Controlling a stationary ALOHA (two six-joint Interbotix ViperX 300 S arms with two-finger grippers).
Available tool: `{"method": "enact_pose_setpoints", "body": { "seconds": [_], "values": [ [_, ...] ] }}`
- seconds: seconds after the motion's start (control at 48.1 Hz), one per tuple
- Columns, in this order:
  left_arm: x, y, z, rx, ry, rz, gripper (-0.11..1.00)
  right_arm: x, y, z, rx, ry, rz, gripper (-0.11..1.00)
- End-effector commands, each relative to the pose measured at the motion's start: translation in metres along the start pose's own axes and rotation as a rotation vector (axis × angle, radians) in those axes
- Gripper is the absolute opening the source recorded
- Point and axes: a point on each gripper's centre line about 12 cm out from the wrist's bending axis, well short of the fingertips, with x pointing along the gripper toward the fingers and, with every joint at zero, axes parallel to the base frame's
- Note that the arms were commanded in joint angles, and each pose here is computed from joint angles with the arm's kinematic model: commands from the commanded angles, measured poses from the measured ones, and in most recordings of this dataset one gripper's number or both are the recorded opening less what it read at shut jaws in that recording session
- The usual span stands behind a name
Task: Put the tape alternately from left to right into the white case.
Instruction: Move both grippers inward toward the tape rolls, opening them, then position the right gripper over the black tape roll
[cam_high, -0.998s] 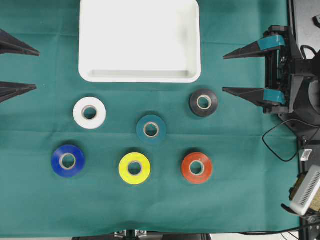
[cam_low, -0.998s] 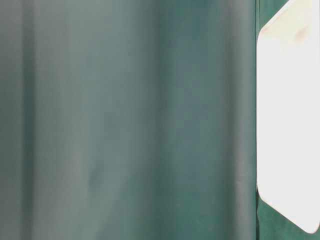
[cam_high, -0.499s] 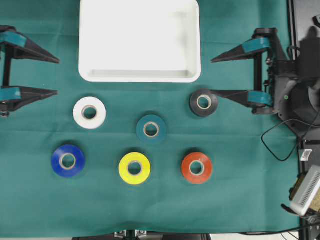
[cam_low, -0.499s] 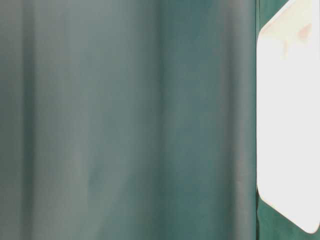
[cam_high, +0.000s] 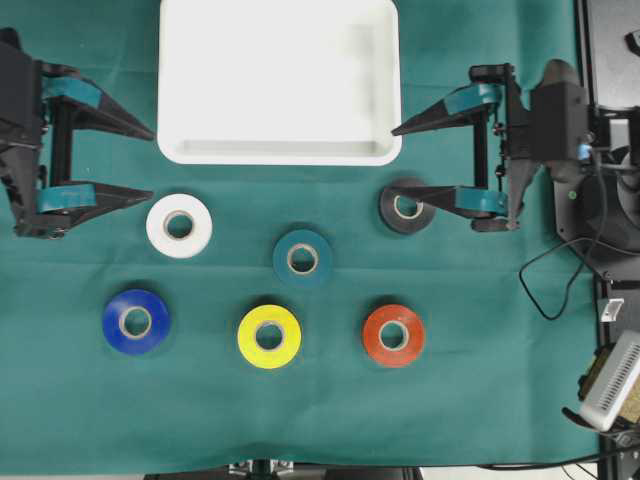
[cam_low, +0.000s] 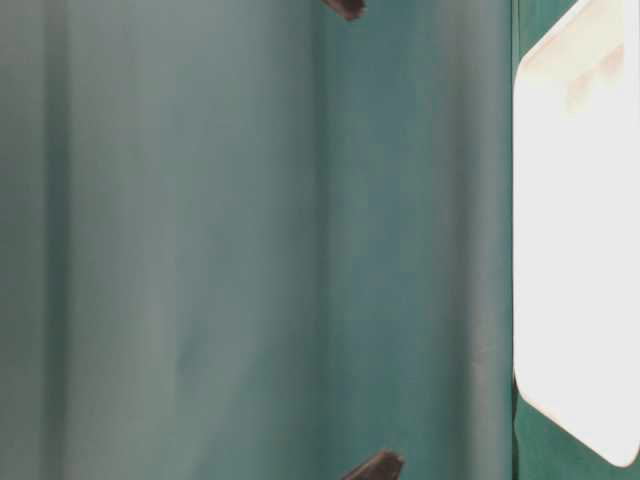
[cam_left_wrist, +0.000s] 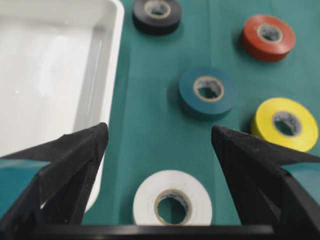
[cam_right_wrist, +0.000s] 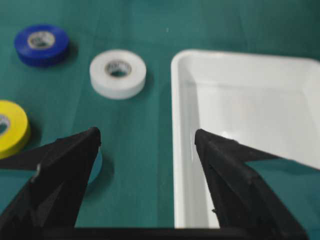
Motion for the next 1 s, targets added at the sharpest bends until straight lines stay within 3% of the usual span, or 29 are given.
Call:
{"method": "enact_pose_setpoints", "body": {
  "seconds": [0.0, 0.624, 0.977],
  "values": [
    [0.006, -0.002, 0.012, 0.001, -0.004, -0.002, 0.59, 0.005, 0.000, 0.011, 0.013, -0.005, -0.003, 0.84],
    [0.030, -0.001, 0.003, 0.010, 0.086, 0.008, 0.59, 0.050, -0.001, -0.003, 0.026, 0.177, -0.019, 0.84],
    [0.030, -0.001, -0.001, 0.010, 0.116, 0.011, 0.59, 0.057, -0.002, -0.012, 0.026, 0.255, -0.026, 0.84]
  ]
}}
